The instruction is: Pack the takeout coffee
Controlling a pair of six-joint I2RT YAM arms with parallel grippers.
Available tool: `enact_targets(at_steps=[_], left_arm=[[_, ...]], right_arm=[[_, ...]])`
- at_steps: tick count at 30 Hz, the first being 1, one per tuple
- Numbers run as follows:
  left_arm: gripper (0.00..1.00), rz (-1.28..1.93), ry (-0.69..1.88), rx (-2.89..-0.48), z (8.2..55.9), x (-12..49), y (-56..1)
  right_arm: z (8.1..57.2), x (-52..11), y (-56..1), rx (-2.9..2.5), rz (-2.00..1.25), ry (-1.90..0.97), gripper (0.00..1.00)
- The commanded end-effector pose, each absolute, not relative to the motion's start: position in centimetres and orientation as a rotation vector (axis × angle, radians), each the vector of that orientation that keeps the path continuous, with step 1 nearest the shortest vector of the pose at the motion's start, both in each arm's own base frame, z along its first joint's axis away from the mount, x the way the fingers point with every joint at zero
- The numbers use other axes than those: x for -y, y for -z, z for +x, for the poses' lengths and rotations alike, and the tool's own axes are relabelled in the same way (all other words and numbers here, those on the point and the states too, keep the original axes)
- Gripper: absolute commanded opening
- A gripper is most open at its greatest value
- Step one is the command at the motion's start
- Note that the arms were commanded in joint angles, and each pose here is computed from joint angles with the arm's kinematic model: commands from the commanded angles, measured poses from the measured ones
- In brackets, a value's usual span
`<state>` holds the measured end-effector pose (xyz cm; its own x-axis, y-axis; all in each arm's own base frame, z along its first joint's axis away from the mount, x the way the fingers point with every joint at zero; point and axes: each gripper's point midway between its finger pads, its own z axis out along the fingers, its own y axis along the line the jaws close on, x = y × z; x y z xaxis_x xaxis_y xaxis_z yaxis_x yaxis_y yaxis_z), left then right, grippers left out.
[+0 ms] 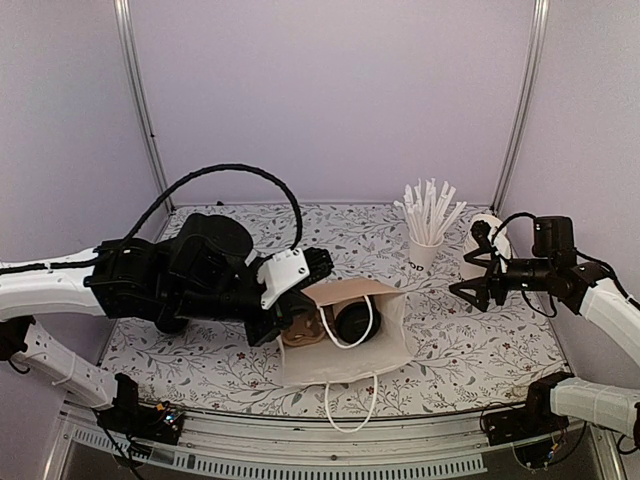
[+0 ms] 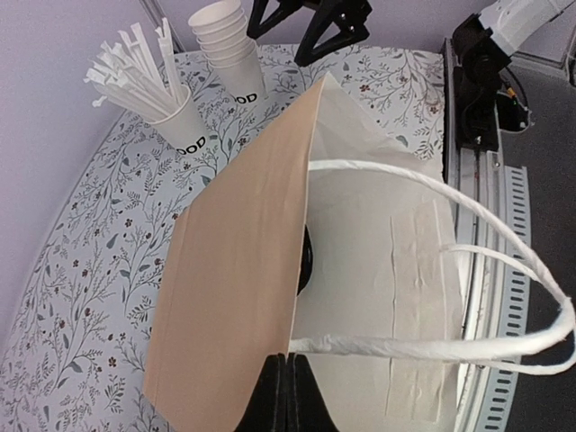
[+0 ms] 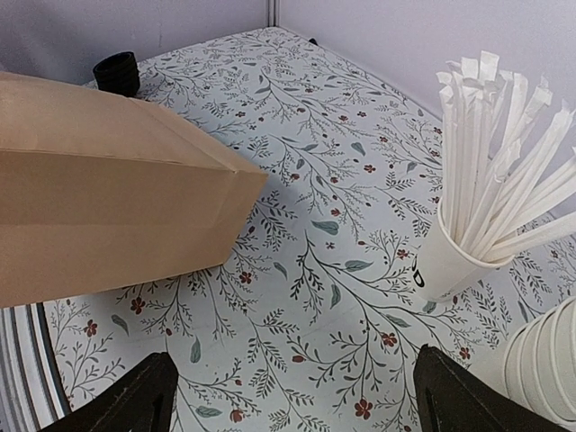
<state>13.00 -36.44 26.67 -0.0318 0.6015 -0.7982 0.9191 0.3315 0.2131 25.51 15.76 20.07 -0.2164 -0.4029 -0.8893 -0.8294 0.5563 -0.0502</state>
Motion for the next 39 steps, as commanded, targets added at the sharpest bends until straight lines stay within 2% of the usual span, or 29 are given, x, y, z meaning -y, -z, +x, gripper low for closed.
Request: enact_targets(at_steps=[1, 7, 18, 24, 31, 37, 39], left_arm=[[0.01, 1.344, 0.452, -1.680, 13.2, 36.8, -27.9], [0.02, 1.312, 0.387, -1.688, 15.2, 36.2, -28.7], [0.12, 1.188, 0.370, -1.777, 22.8, 33.4, -29.0], [0.31, 1.093, 0.346, -1.829, 25.7, 32.2, -29.2], [0.53, 0.975, 0.298, -1.840, 26.6, 29.7, -30.5], [0.64, 0.889, 0.340, -1.823, 25.7, 27.8, -31.8], [0.66, 0.868, 0.356, -1.814, 25.4, 27.2, -32.0]], right_arm=[[25.7, -15.8, -20.5, -1.811, -1.017, -0.551, 0.95], [27.1, -15.0, -21.9, -1.827, -0.966, -0.478, 0.93], [33.1, -15.4, -24.3, -1.914, -0.920, -0.454, 0.88], [36.4, -15.5, -25.0, -1.936, -0.876, -0.438, 0.86], [39.4, -15.6, -24.8, -1.970, -0.832, -0.425, 0.80], [41.4, -16.0, -24.0, -2.002, -0.811, -0.442, 0.74], [41.7, -16.1, -23.7, -2.009, -0.808, -0.455, 0.68]])
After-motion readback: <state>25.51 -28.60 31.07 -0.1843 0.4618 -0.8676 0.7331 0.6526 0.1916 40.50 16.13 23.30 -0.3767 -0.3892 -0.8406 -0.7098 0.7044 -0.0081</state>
